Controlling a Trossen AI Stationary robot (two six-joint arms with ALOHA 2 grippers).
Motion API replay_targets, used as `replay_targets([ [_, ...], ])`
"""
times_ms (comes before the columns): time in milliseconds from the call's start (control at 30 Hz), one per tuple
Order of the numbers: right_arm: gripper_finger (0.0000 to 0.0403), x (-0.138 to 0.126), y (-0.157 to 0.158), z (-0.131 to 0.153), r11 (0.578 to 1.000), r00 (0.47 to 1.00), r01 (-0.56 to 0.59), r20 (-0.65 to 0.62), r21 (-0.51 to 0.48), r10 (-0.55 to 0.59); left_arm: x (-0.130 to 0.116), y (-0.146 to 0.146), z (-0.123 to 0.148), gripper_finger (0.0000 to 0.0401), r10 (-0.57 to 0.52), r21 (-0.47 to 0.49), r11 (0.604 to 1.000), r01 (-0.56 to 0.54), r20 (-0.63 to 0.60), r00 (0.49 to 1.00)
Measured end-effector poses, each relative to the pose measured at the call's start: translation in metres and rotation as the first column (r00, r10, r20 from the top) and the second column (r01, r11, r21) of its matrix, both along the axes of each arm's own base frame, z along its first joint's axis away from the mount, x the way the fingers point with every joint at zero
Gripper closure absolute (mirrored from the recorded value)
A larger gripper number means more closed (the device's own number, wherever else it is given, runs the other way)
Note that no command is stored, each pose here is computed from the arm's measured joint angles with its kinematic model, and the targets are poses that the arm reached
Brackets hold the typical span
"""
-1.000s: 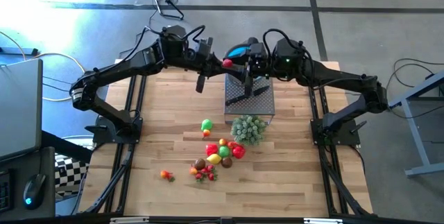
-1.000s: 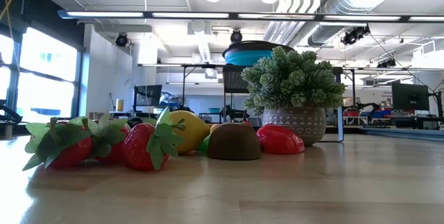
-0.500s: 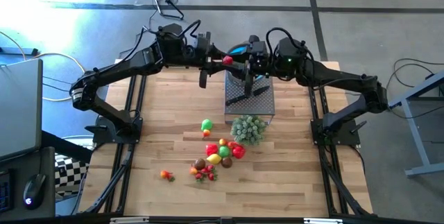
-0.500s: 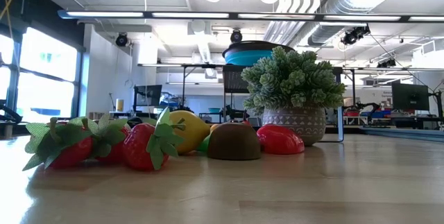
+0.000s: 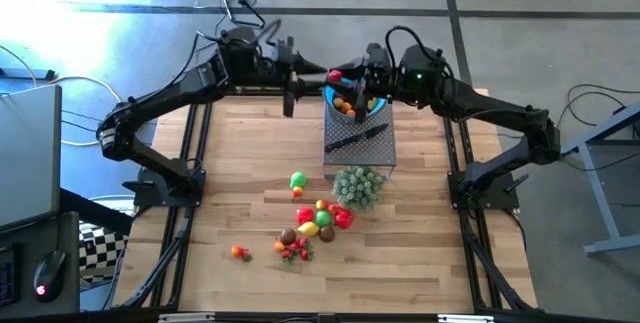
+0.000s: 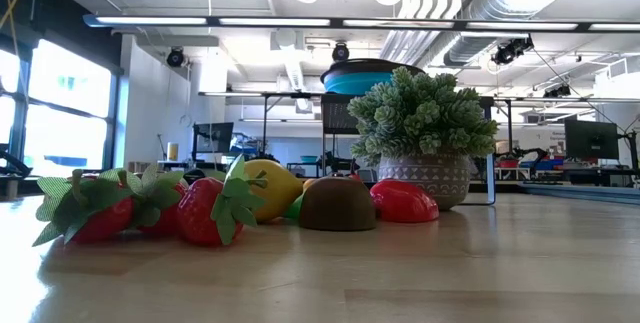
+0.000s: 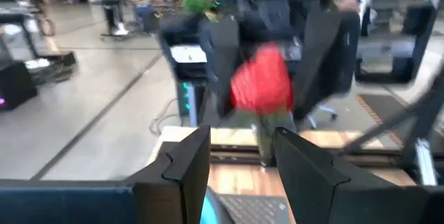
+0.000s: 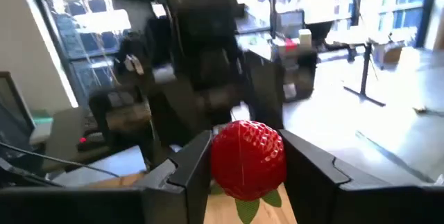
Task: Pick & Place Fruit
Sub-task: Put the red strawberry into the blue strainer bowl
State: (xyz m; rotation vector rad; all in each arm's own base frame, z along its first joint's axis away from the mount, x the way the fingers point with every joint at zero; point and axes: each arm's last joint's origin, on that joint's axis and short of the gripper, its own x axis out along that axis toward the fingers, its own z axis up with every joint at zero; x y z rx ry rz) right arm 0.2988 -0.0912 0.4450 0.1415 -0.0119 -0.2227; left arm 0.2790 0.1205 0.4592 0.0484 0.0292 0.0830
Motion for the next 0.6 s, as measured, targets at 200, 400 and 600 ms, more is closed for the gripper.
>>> replay_targets([
  [200,0.0257,-0.008,-0.018,-0.009,0.993,0.994,0.074,-0.083,0.092,-0.067,-0.029,0.010,0.010,0.0244,0.082,-0.020,0.996,-0.082,-0.009,0.997],
  [400,0.0256,-0.017,-0.038,-0.026,0.956,0.962,0.211,-0.220,0.204,-0.165,-0.049,0.016,0.012,0.0244,0.141,-0.042,0.989,-0.143,-0.047,0.989],
  [600,0.0256,-0.022,-0.052,-0.043,0.914,0.906,0.325,-0.356,0.244,-0.227,-0.049,0.019,0.008,0.0244,0.159,-0.046,0.986,-0.163,-0.073,0.985],
])
